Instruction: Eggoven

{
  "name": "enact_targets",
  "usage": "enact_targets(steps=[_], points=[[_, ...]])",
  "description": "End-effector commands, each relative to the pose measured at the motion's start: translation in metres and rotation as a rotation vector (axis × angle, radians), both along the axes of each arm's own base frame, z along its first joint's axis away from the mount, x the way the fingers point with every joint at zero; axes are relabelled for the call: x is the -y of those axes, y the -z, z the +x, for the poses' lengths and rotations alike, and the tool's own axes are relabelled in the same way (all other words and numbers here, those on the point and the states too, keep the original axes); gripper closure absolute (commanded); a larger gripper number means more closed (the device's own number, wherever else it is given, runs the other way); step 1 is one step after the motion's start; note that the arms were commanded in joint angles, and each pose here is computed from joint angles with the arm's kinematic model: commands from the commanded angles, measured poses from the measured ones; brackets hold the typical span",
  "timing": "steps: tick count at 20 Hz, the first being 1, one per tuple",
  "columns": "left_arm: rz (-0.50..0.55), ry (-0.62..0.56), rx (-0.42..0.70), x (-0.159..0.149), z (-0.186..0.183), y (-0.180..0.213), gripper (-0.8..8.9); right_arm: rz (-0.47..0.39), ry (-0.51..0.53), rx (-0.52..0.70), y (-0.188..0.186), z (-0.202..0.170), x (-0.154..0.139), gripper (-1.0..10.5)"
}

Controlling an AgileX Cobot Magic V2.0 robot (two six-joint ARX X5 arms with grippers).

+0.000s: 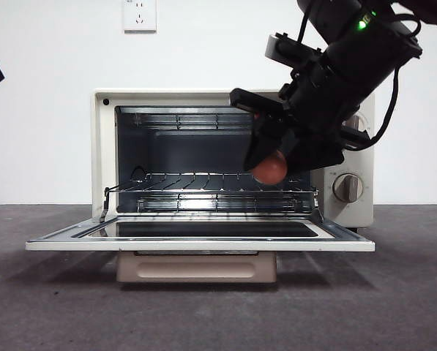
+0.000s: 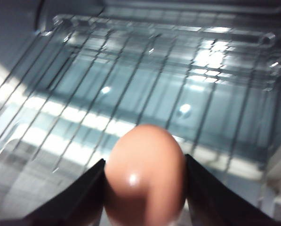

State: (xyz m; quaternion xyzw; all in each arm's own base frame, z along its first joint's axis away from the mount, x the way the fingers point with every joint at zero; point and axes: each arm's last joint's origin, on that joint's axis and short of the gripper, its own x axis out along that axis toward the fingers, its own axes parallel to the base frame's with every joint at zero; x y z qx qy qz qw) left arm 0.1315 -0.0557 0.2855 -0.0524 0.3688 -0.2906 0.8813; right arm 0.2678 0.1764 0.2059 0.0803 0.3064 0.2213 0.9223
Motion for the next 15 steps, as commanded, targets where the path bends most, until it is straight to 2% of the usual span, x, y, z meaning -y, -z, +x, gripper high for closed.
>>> enact_targets(steps=[1, 10, 15], points=[[0.005, 0.018, 0.018, 0.001, 0.001, -0.002, 8.07, 0.002, 0.007, 0.006, 0.004, 0.006, -0.003, 9.4], [0.002, 0.016, 0.020, 0.001, 0.001, -0.003, 8.07, -0.010, 0.010, -0.015, 0.015, 0.010, -0.005, 9.4], [0.001, 0.016, 0.021, 0.001, 0.001, -0.003, 8.07, -0.009, 0.009, -0.016, 0.015, 0.010, -0.005, 7.0]])
